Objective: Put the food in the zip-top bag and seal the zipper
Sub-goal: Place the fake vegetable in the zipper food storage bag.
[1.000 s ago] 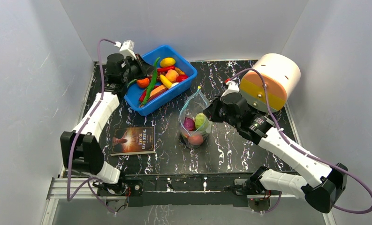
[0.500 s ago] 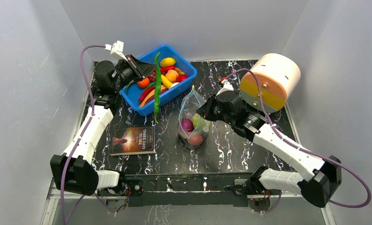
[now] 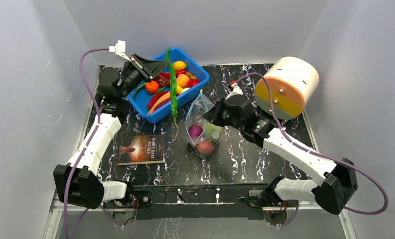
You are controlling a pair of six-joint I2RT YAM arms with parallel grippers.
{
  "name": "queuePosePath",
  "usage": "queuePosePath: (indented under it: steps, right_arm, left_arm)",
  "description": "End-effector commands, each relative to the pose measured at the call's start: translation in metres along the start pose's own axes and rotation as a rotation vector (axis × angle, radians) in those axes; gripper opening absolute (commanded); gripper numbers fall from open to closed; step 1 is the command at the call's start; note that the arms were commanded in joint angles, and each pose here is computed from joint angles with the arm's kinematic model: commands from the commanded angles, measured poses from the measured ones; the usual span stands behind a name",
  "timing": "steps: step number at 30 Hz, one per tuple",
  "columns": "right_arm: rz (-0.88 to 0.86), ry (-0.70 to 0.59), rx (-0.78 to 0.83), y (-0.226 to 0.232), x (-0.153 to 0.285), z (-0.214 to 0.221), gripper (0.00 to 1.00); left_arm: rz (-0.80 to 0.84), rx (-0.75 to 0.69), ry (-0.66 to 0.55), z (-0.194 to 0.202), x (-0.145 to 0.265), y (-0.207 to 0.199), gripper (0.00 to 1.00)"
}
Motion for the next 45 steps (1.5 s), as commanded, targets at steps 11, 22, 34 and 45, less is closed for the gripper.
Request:
queuePosePath:
  steps: [11,22,34,45]
  right_arm:
    - [-0.104,-0.062,-0.028,0.023,-0.002,-0.014,0.0]
    - [-0.114,-0.075,-0.053,0.029,-0.002,-0.018,0.0]
    - [-0.134,-0.127,-0.063,0.047,-0.001,-0.035,0.0]
    - [-0.129,-0.168,-0.084,0.05,-0.007,-0.04,0.0]
  left_arm:
    - [0.13,-0.02,-0.155,-0.006,-0.015,-0.031,0.0]
    - [0.193,-0.024,-0.111,0.037,-0.034,-0.024,0.0]
    - [0.151,-0.116,0.025,0.102,-0.025,-0.008,0.0]
    - [0.105,-0.16,0.048,0.121,0.003,-0.002,0.0]
Point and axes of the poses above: each gripper's point midway between its finger pads, its own x axis back along the fingers, its own y axis along the line the jaws close on, z = x × y, the point moved 9 cm from there along x, back along the fingers, and after that the axes turned 8 degrees about -x, right-handed, at the moved point
